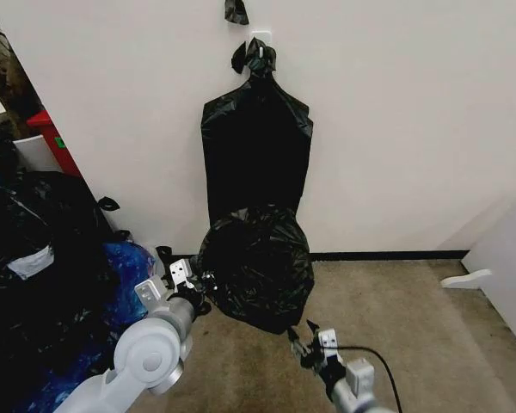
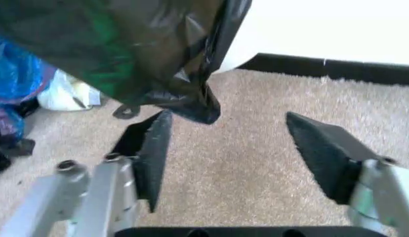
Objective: Place the garbage bag over the trash bin.
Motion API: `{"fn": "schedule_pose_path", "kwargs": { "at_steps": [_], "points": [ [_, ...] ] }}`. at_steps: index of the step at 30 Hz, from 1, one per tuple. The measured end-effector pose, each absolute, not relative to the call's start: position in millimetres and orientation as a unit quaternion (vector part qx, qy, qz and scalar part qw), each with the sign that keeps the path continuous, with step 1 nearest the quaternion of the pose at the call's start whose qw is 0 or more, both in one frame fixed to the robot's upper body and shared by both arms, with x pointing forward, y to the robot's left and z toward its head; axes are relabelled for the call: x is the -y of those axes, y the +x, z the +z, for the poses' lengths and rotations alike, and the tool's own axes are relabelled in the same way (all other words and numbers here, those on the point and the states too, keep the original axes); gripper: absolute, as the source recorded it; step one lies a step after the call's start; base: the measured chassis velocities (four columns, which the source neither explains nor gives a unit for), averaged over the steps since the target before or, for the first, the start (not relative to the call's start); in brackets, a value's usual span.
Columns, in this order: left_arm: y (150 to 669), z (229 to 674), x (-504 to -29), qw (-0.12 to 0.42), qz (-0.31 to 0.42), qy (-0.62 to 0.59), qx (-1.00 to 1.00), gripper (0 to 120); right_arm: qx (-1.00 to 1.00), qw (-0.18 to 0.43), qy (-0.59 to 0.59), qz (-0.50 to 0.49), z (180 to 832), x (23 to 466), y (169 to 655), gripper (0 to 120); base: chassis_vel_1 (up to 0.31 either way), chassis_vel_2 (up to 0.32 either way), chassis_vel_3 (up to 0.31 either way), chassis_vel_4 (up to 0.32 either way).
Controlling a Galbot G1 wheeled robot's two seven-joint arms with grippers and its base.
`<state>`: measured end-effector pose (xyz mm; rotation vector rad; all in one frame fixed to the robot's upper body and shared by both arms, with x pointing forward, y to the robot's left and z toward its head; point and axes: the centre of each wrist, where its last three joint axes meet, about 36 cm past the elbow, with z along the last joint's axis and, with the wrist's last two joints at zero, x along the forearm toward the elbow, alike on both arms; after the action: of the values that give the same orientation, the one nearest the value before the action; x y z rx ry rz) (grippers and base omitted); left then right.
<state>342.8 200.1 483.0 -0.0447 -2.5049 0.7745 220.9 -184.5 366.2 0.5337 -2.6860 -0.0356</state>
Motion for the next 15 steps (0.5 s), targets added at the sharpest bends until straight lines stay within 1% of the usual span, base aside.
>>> {"fn": "schedule_pose_path", "kwargs": {
  "at_steps": [6, 7, 8, 9, 12, 13, 14, 15],
  "points": [
    [352, 485, -205, 0.26, 0.304, 0.003, 0.916, 0, 0.965, 0.177, 0.194, -0.007, 365, 198, 205, 93, 0.0, 0.0, 0.0, 0.0],
    [352, 485, -205, 0.26, 0.304, 0.003, 0.916, 0, 0.965, 0.177, 0.194, -0.007, 365, 198, 205, 93, 0.0, 0.0, 0.0, 0.0],
    [353, 485, -206, 0.264, 0.309, 0.007, 0.914, 0, 0.967, 0.174, 0.186, -0.017, 366, 201, 205, 97, 0.0, 0.0, 0.0, 0.0],
    [354, 485, -207, 0.268, 0.314, 0.01, 0.911, 0, 0.969, 0.171, 0.177, -0.03, 370, 203, 205, 98, 0.0, 0.0, 0.0, 0.0],
    [358, 486, -215, 0.282, 0.341, 0.016, 0.896, 0, 0.97, 0.164, 0.143, -0.107, 397, 206, 209, 100, 0.0, 0.0, 0.0, 0.0],
    [361, 485, -219, 0.29, 0.355, 0.019, 0.889, 0, 0.966, 0.162, 0.127, -0.154, 418, 211, 212, 100, 0.0, 0.0, 0.0, 0.0],
    [361, 485, -219, 0.29, 0.355, 0.019, 0.889, 0, 0.966, 0.162, 0.127, -0.154, 418, 211, 212, 100, 0.0, 0.0, 0.0, 0.0],
    [362, 484, -222, 0.294, 0.361, 0.02, 0.884, 0, 0.962, 0.164, 0.12, -0.183, 430, 215, 214, 100, 0.0, 0.0, 0.0, 0.0]
  ]
}}
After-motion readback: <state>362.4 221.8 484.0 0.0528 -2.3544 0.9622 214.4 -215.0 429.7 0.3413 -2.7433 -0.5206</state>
